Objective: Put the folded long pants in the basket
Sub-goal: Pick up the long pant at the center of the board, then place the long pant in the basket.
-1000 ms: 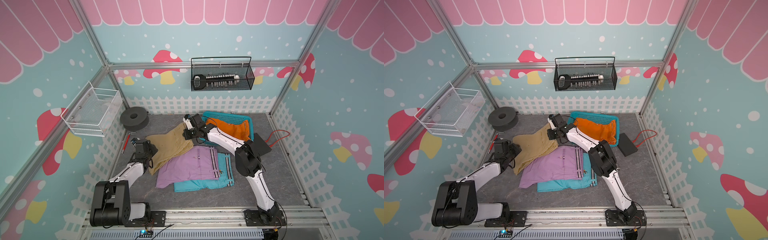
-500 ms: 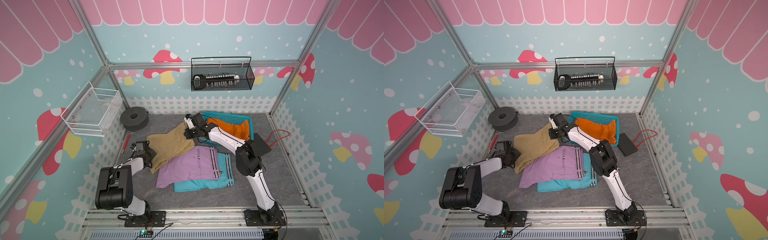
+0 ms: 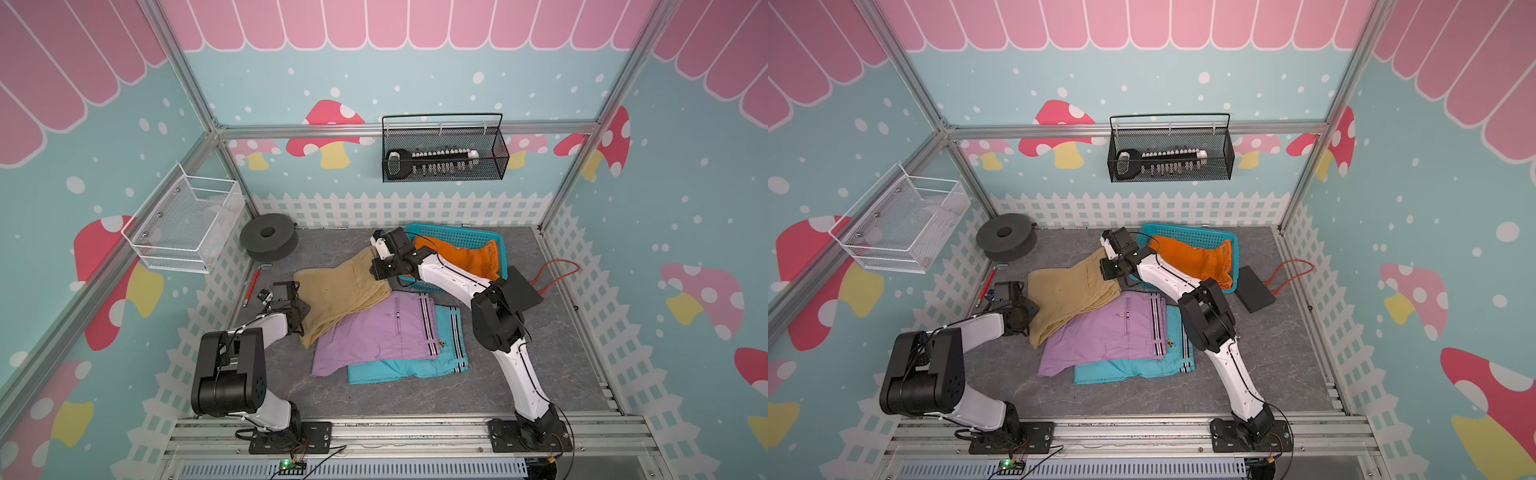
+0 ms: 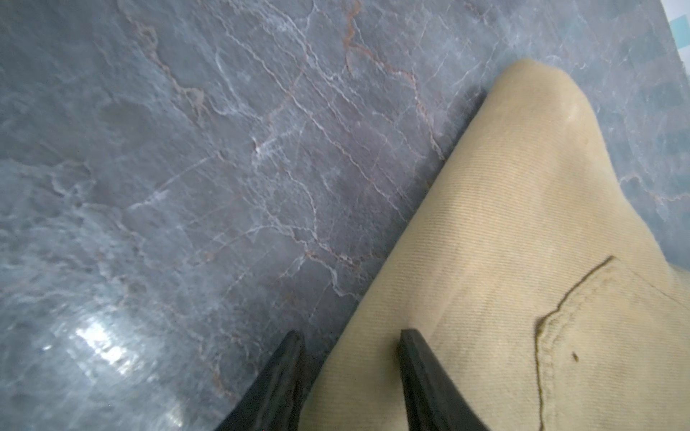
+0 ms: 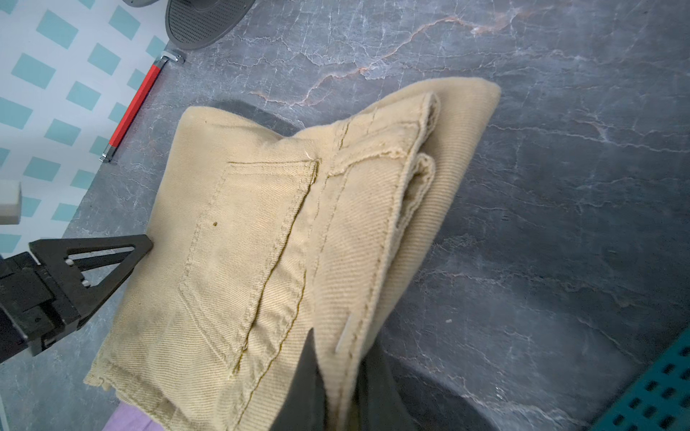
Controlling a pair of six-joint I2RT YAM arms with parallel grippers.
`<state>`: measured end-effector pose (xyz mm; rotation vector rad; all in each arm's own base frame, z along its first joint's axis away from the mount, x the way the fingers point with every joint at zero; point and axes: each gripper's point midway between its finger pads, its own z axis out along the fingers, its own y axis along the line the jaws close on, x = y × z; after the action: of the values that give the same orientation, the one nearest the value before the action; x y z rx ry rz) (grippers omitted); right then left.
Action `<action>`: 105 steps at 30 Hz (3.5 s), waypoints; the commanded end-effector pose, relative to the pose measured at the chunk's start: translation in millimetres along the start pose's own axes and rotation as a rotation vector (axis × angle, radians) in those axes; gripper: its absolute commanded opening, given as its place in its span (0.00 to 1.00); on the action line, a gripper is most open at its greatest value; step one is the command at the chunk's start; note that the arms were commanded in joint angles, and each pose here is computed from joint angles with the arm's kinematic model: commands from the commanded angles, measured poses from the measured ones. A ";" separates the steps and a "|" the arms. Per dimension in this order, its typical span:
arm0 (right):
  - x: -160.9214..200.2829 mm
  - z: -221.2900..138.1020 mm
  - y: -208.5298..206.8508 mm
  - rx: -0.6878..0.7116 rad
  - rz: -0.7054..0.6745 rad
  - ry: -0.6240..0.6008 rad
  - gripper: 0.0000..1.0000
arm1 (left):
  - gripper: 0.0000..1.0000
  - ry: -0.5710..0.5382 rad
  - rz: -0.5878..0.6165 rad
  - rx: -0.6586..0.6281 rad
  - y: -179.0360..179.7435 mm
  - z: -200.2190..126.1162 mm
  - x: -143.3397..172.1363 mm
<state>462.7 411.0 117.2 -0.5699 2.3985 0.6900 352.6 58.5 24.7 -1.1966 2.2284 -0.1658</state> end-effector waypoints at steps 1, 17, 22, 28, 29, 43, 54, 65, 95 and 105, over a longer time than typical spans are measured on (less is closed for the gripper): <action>-15.9 -10.2 -3.4 0.001 -0.014 -0.054 0.00 | 0.44 0.057 0.028 -0.029 0.4 10.1 12.9; -13.8 -13.9 3.7 -0.056 -0.004 -0.058 0.00 | 0.05 0.097 0.044 0.017 -11.1 10.5 20.8; -24.3 -27.6 19.4 -0.118 -0.024 -0.104 0.00 | 0.00 0.035 0.031 0.082 -25.3 -12.6 3.1; -49.3 -76.2 44.6 -0.191 -0.052 -0.211 0.00 | 0.00 -0.103 -0.005 0.234 -55.0 -72.8 -31.0; -52.6 -86.8 46.1 -0.183 -0.066 -0.221 0.00 | 0.00 -0.133 -0.003 0.268 -61.3 -87.3 -37.9; -60.6 -226.4 -50.4 0.071 0.010 -0.374 0.00 | 0.00 -0.081 0.287 0.754 -256.4 -199.9 -24.2; -27.0 -281.0 -172.5 0.334 0.191 -0.465 0.00 | 0.00 0.059 0.526 0.908 -394.4 -164.0 61.4; -15.0 -299.2 -256.7 0.438 0.304 -0.536 0.00 | 0.00 0.115 0.610 0.951 -446.5 -127.5 93.5; 42.0 -244.2 -326.4 0.491 0.378 -0.376 0.00 | 0.00 0.175 0.691 0.787 -427.7 -81.2 151.8; 40.8 -239.5 -330.5 0.490 0.380 -0.376 0.00 | 0.00 0.117 0.700 0.761 -423.9 -88.3 135.4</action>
<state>493.2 15.1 136.1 0.2025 2.2636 0.3451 548.6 -329.8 194.0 0.0288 2.2119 -0.7996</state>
